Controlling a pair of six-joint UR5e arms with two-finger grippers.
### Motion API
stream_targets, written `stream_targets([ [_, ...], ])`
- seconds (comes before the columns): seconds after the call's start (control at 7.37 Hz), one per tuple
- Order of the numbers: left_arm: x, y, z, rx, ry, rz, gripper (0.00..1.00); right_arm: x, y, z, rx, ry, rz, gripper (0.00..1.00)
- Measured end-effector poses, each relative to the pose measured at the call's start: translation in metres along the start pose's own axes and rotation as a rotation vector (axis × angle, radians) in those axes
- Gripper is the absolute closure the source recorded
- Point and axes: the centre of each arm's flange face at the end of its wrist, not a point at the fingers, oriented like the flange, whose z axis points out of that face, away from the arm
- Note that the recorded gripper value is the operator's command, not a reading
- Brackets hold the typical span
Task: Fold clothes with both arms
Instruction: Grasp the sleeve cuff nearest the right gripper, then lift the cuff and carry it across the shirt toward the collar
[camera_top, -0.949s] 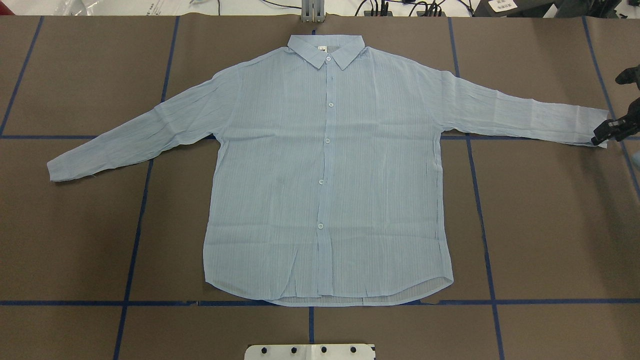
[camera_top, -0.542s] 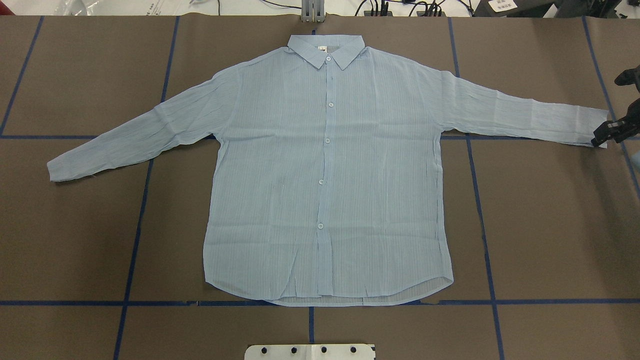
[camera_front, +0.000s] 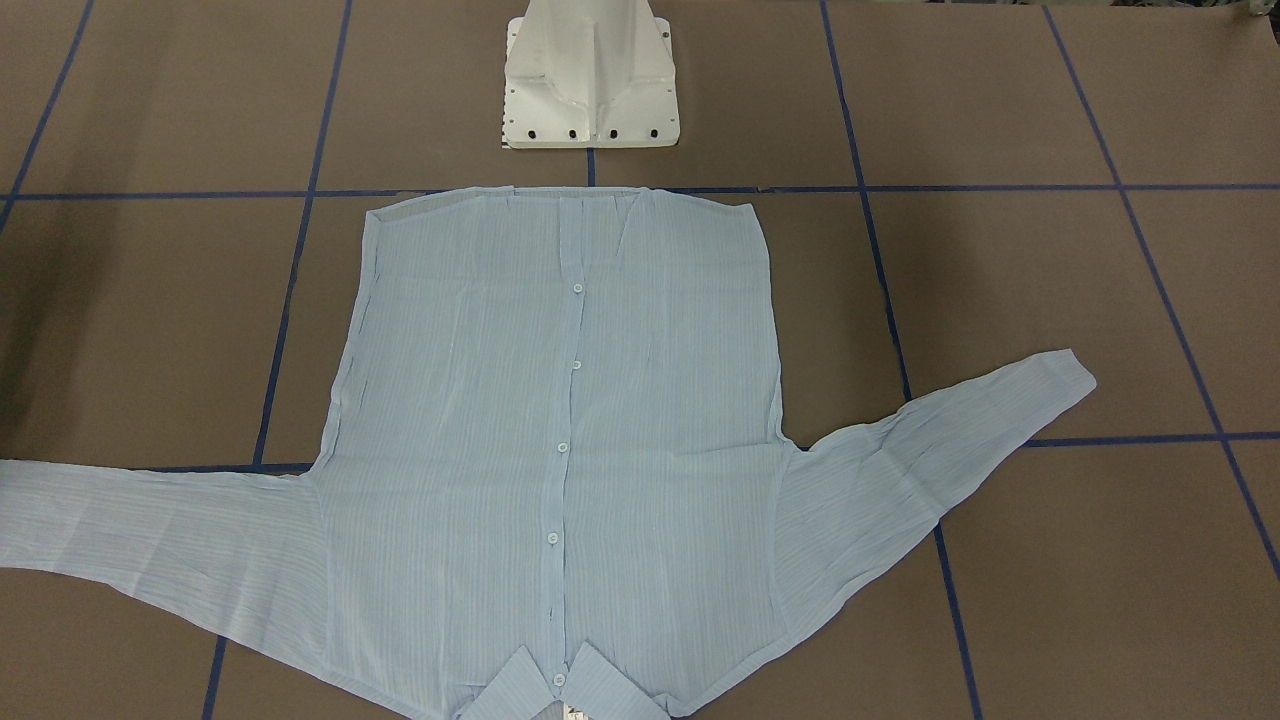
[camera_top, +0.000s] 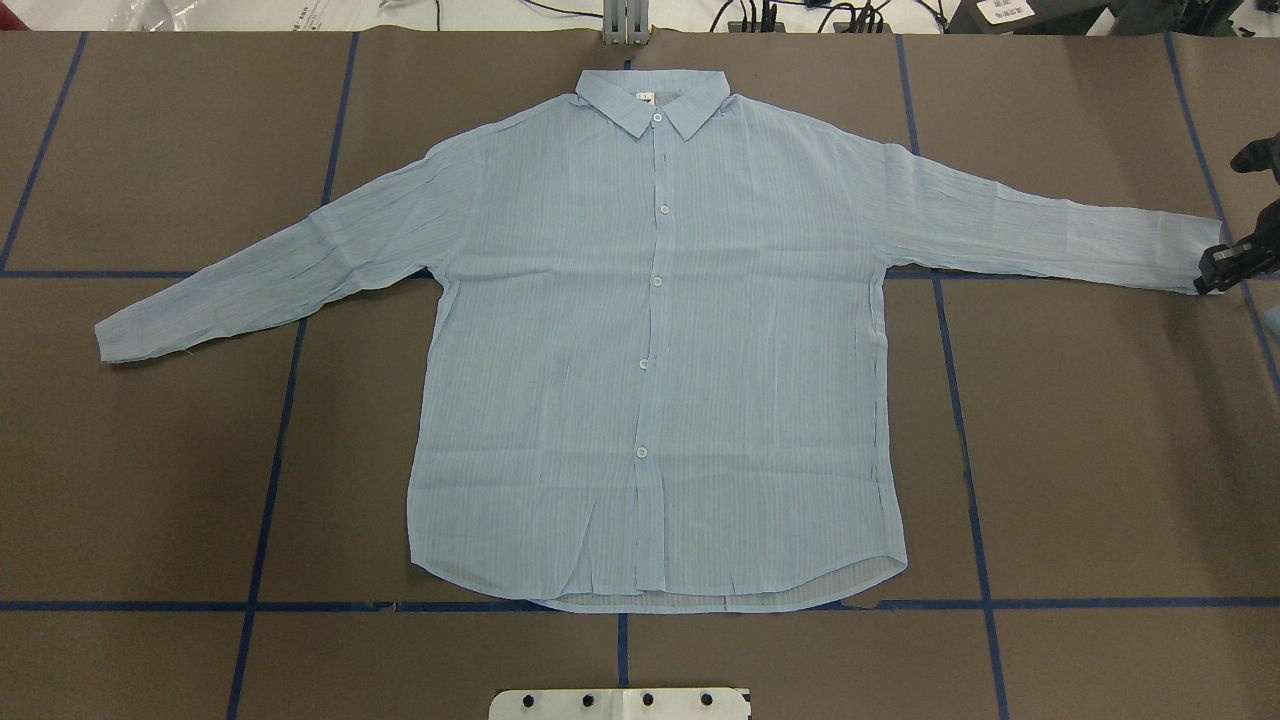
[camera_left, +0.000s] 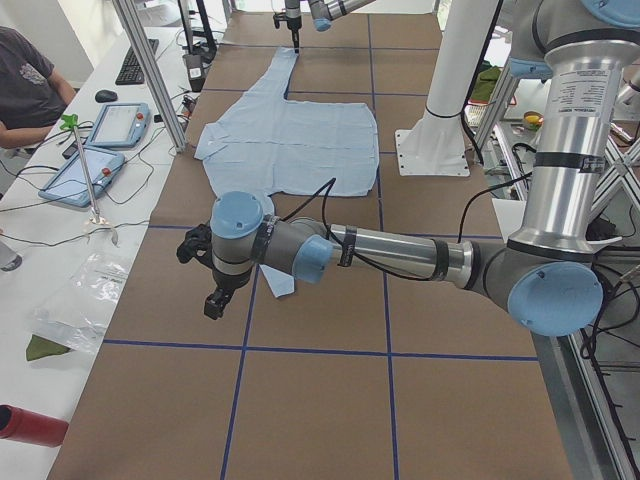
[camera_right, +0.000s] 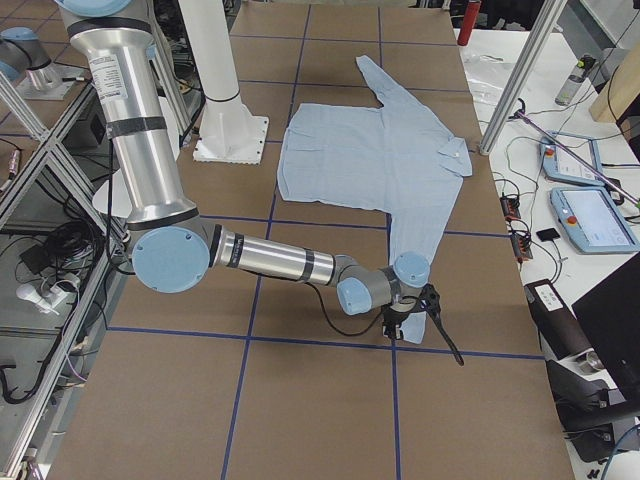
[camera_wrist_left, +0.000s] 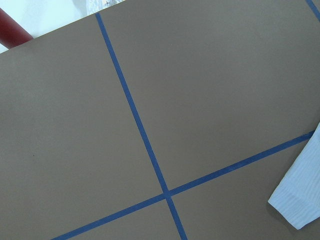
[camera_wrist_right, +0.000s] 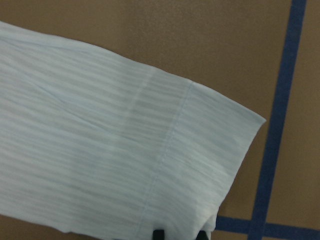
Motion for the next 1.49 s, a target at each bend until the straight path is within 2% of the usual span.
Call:
stream_targets([
  [0.14,0.000,-0.001,0.000,0.001,0.000,0.000,0.00,0.000,0.000,0.000,0.000,0.000,0.000,0.74],
  [0.41,0.000,-0.002,-0.001,0.002,0.000,0.001,0.00,-0.006,-0.008,-0.006,0.013,-0.004,-0.004,1.00],
  [1.08,0.000,-0.003,0.000,0.001,0.000,-0.017,0.01,-0.031,-0.031,-0.042,0.083,-0.030,-0.037,1.00],
  [1.22,-0.001,-0.003,0.000,0.000,0.000,-0.020,0.01,-0.044,-0.036,-0.054,0.102,-0.054,-0.045,1.00],
  [1.49,-0.002,-0.003,0.002,-0.002,0.000,-0.023,0.01,-0.091,-0.057,-0.094,0.148,-0.149,-0.048,1.00],
])
